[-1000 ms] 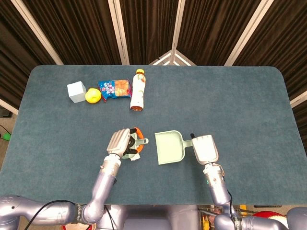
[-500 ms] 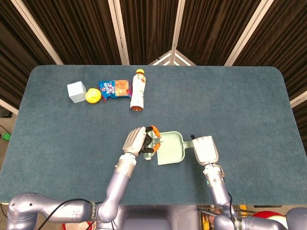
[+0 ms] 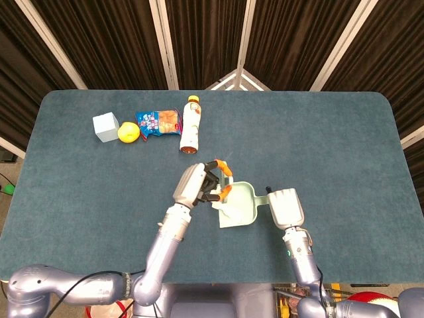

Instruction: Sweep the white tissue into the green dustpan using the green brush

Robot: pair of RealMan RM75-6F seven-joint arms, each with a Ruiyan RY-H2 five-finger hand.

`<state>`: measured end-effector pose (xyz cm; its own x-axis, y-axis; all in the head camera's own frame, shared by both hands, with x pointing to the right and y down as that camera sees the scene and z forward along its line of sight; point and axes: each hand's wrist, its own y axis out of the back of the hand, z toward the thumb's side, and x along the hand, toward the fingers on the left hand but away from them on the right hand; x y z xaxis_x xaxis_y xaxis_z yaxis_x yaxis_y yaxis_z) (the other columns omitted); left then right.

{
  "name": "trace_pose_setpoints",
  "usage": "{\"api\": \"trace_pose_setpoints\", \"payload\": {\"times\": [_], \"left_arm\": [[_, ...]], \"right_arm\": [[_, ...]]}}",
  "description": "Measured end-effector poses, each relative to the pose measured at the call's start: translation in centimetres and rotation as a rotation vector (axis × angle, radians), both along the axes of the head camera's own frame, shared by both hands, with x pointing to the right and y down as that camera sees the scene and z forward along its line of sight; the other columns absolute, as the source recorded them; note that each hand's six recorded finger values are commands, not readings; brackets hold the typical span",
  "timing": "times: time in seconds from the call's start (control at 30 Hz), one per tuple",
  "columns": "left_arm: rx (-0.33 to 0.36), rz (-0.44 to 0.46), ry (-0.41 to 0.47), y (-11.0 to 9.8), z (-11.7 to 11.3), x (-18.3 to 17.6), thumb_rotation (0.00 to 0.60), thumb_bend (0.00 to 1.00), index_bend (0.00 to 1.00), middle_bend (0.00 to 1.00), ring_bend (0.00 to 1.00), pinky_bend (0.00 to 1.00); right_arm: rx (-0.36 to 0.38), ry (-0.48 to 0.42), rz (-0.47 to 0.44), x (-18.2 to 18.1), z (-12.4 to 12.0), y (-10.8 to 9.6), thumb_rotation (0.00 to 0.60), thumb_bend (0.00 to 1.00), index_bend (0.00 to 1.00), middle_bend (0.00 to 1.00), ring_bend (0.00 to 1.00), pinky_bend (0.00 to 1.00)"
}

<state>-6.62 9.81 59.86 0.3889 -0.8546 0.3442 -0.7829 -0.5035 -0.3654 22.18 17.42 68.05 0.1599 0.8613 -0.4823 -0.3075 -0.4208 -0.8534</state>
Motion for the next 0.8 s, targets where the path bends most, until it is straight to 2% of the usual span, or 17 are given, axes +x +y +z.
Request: {"api": "trace_pose_setpoints", "payload": {"times": [0.17,0.33,0.6,0.8], "left_arm": [[0.015,-0.015,-0.007,-1.0,-0.4,-2.4,0.600,0.56,0.79,1.00,1.00,1.00],[0.033,0.027,-0.091,-1.4,0.1,-4.7,0.600,0.56,0.79,1.00,1.00,1.00],[-0.033,0.085,-0.196,0.1,2.9,-5.9,0.600,0.56,0.79,1.00,1.00,1.00],[-0.060,0.097,-0.198,1.4,4.6,-4.3,0.600,0.55,0.79,1.00,1.00,1.00]], "right_arm": [[0.001,0.004,0.001,-0.3,0.2,0.1,0.600,0.52,0.68,0.85,0.84,0.86],[0.002,0.000,0.004,-0.7,0.4,0.1,0.600,0.51,0.68,0.85,0.84,0.86],[-0.010,0.003,0.000,-0.9,0.8,0.8,0.600,0.52,0.68,0.85,0.84,0.86],[-0.008,0.003,0.003,-0.8,0.8,0.7,0.600,0.51,0.68,0.85,0.84,0.86]]}}
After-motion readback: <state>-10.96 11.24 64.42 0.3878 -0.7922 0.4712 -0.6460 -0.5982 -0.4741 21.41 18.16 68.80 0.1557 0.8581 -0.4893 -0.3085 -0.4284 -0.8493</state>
